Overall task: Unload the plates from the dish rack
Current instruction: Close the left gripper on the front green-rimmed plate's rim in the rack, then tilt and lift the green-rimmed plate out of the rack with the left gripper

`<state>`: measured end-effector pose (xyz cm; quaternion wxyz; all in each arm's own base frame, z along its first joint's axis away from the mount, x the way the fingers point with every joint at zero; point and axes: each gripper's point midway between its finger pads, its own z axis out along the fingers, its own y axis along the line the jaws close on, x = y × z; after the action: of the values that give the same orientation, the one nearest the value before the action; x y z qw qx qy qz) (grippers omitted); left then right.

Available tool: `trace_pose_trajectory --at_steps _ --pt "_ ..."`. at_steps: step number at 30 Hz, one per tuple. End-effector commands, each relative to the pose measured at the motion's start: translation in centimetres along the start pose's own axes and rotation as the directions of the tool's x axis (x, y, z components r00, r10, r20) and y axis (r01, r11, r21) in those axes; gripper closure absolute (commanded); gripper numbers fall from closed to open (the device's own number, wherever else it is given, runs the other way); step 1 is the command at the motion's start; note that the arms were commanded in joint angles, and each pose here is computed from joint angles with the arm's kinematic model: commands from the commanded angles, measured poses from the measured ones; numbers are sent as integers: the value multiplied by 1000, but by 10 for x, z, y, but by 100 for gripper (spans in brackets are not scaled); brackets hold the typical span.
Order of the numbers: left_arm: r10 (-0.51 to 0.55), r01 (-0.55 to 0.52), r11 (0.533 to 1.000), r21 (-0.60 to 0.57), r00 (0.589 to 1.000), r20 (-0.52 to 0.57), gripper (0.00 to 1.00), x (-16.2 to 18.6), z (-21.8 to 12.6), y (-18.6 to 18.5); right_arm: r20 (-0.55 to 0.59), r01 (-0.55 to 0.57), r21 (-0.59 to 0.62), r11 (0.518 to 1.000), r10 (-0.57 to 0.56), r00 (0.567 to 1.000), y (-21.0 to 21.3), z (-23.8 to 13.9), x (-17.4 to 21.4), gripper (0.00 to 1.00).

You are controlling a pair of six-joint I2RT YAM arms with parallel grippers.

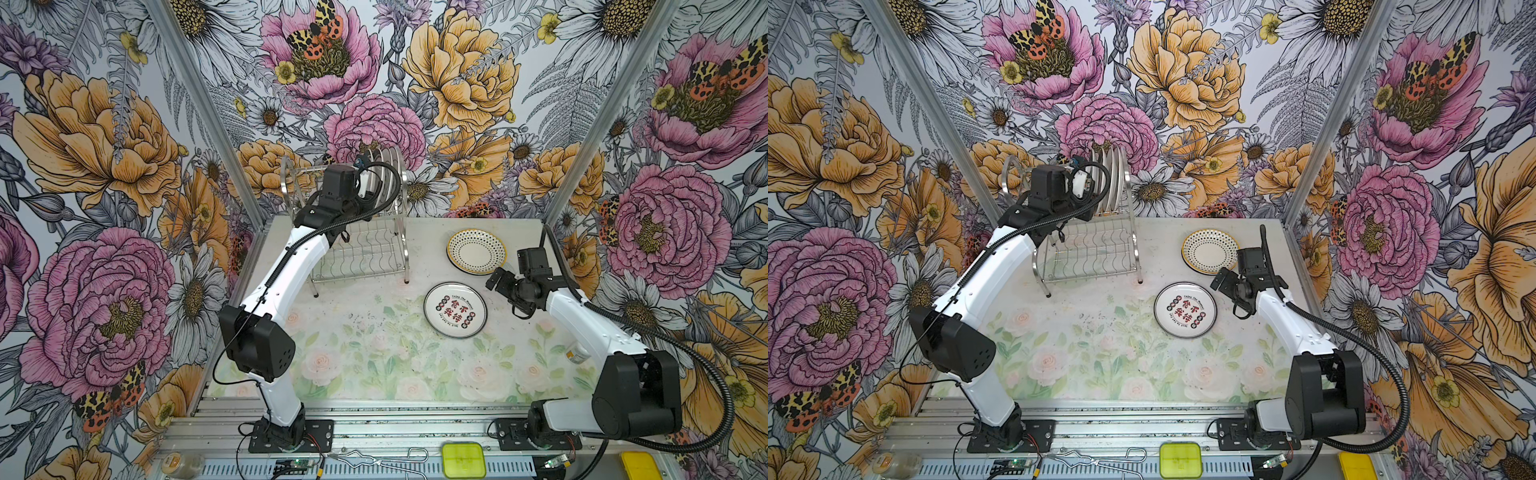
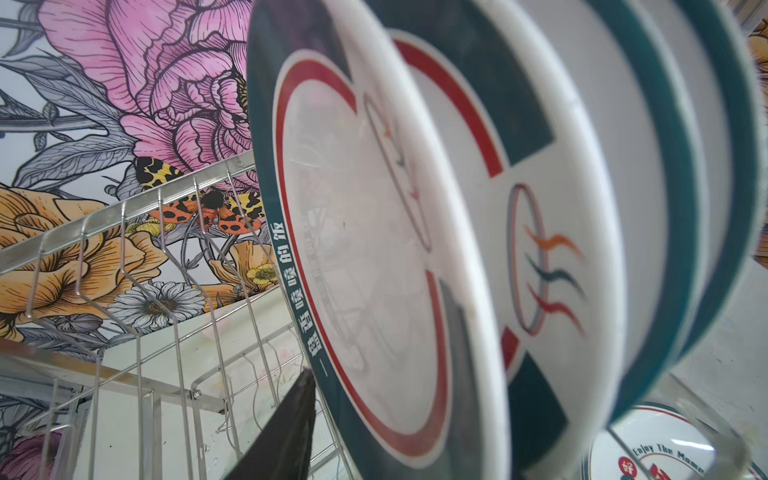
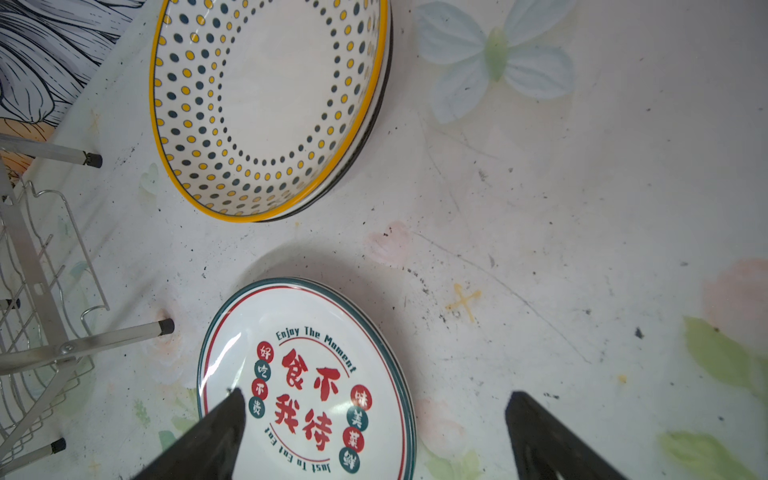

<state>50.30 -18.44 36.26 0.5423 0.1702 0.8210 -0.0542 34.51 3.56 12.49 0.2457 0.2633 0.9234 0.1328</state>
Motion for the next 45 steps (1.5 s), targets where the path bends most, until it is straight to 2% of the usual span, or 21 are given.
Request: trace_pose_trajectory --at_steps 1,15,17,26,35,45 --pt "22 -20 997 -77 1000 21 60 -11 2 12 20 12 -24 1000 -11 1000 2 -8 -3 1" --pt "69 -66 991 -117 998 17 76 -13 0 9 14 7 -31 1000 -7 1000 3 -7 -3 1" --pt "73 -70 987 -146 997 16 80 -14 -2 14 17 7 -29 1000 -6 1000 2 -8 -4 1" --pt "90 -85 987 -138 995 37 95 -22 -12 12 21 7 -35 999 -6 1000 2 -10 -4 1" --pt "100 -86 985 -151 991 87 98 -42 -34 14 21 9 -48 999 -8 1000 5 -12 -5 1" --pt "72 -56 995 -87 980 185 100 -70 -74 10 27 13 -61 998 -11 1000 6 -16 -5 1"
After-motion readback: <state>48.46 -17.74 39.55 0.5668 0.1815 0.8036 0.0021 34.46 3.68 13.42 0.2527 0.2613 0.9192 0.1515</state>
